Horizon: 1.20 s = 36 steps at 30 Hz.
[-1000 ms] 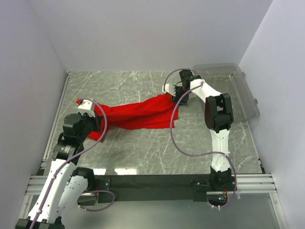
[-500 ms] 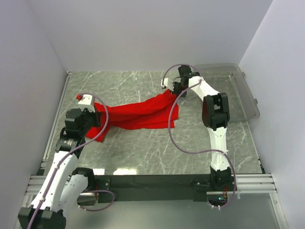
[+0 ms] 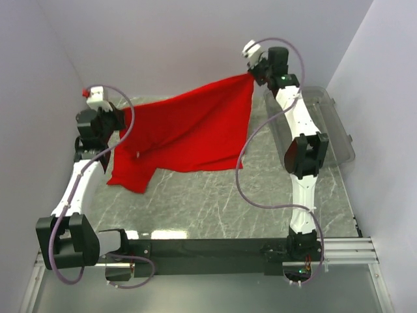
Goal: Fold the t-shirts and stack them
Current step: Flatten the tshirt out
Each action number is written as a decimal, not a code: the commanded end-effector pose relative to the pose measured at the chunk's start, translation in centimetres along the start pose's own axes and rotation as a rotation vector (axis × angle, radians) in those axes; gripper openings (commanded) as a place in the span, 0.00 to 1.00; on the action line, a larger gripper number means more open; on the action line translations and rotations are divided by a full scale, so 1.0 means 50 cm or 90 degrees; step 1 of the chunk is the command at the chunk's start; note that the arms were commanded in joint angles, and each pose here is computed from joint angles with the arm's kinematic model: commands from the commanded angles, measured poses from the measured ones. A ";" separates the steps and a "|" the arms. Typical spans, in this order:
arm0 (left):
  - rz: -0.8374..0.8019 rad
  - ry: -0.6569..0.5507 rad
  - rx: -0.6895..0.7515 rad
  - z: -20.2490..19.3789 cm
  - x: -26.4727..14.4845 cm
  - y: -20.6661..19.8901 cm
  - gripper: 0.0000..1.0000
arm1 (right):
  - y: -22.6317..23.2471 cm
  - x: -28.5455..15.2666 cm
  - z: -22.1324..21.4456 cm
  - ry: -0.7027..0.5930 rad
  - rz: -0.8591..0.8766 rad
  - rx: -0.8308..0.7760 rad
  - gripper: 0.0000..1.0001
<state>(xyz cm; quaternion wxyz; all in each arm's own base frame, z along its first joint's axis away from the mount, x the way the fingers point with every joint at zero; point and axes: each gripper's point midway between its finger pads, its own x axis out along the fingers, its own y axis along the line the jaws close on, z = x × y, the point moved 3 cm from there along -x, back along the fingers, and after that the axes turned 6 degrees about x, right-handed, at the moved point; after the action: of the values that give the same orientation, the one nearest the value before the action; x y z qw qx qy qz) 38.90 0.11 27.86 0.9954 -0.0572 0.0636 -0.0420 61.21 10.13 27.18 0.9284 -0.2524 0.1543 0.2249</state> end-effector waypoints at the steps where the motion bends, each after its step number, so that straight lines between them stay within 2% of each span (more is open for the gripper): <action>1: -0.040 -0.218 0.017 0.221 -0.024 -0.032 0.01 | -0.115 -0.135 0.147 -0.156 -0.115 0.143 0.00; 2: -0.044 -0.236 0.022 0.238 -0.032 -0.037 0.01 | -0.124 -0.181 0.181 -0.191 -0.109 0.151 0.00; 3: -0.047 -0.254 0.029 0.258 -0.051 -0.043 0.01 | -0.126 -0.191 0.152 -0.180 -0.094 0.179 0.00; 4: -0.049 -0.261 0.040 0.263 -0.063 -0.045 0.01 | -0.104 -0.207 0.158 -0.197 -0.041 0.173 0.00; 5: -0.052 -0.254 0.043 0.256 -0.073 -0.048 0.01 | -0.100 -0.274 0.193 -0.234 -0.026 0.151 0.00; 6: -0.054 -0.249 0.048 0.247 -0.096 -0.052 0.01 | -0.066 -0.268 0.138 -0.199 0.013 0.134 0.00; 7: -0.057 -0.237 0.059 0.233 -0.108 -0.054 0.01 | -0.046 -0.290 0.134 -0.203 0.044 0.109 0.00; 9: -0.060 -0.193 0.057 0.176 -0.148 -0.059 0.01 | 0.038 -0.329 0.090 -0.160 0.171 0.046 0.00; 10: -0.064 -0.176 0.056 0.153 -0.162 -0.062 0.01 | 0.100 -0.367 0.064 -0.140 0.263 0.054 0.00; 11: -0.063 -0.159 0.049 0.131 -0.178 -0.063 0.01 | 0.138 -0.385 0.033 -0.119 0.309 0.040 0.00; 12: -0.067 -0.130 0.036 0.095 -0.211 -0.070 0.01 | 0.192 -0.388 -0.033 -0.088 0.362 -0.014 0.00; 13: -0.074 -0.112 0.015 0.077 -0.229 -0.077 0.01 | 0.241 -0.404 -0.060 -0.074 0.409 -0.043 0.00; 14: -0.077 -0.096 0.003 0.061 -0.247 -0.081 0.01 | 0.296 -0.451 -0.095 -0.033 0.462 -0.060 0.00; 15: -0.070 -0.101 -0.014 0.056 -0.276 -0.085 0.01 | 0.347 -0.460 -0.173 0.026 0.504 -0.100 0.00; 17: -0.063 -0.040 -0.109 0.007 -0.301 -0.094 0.01 | 0.416 -0.493 -0.225 0.074 0.555 -0.126 0.00; 18: -0.074 -0.018 -0.181 -0.018 -0.312 -0.107 0.01 | 0.455 -0.506 -0.289 0.127 0.577 -0.094 0.00; 20: -0.085 0.045 -0.261 -0.065 -0.322 -0.123 0.01 | 0.482 -0.514 -0.317 0.140 0.574 -0.098 0.00; 21: -0.086 0.075 -0.297 -0.094 -0.326 -0.128 0.01 | 0.500 -0.524 -0.355 0.174 0.576 -0.078 0.00; 23: -0.074 0.142 -0.366 -0.139 -0.340 -0.137 0.01 | 0.492 -0.521 -0.379 0.194 0.533 -0.094 0.00; 25: -0.060 0.176 -0.391 -0.170 -0.355 -0.139 0.01 | 0.493 -0.526 -0.423 0.239 0.508 -0.101 0.00; 30: -0.036 0.323 -0.484 -0.266 -0.396 -0.158 0.01 | 0.508 -0.539 -0.486 0.309 0.518 -0.111 0.00; 35: -0.022 0.416 -0.516 -0.295 -0.433 -0.173 0.01 | 0.511 -0.558 -0.519 0.348 0.525 -0.133 0.00; 36: -0.017 0.454 -0.515 -0.307 -0.450 -0.177 0.01 | 0.513 -0.564 -0.527 0.353 0.528 -0.144 0.00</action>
<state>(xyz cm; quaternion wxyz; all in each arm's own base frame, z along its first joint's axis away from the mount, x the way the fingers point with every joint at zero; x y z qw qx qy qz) 16.31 -7.34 16.80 0.8473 -0.3996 0.3472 -0.0439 20.14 7.16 6.80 0.6606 -0.2837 0.4578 0.5230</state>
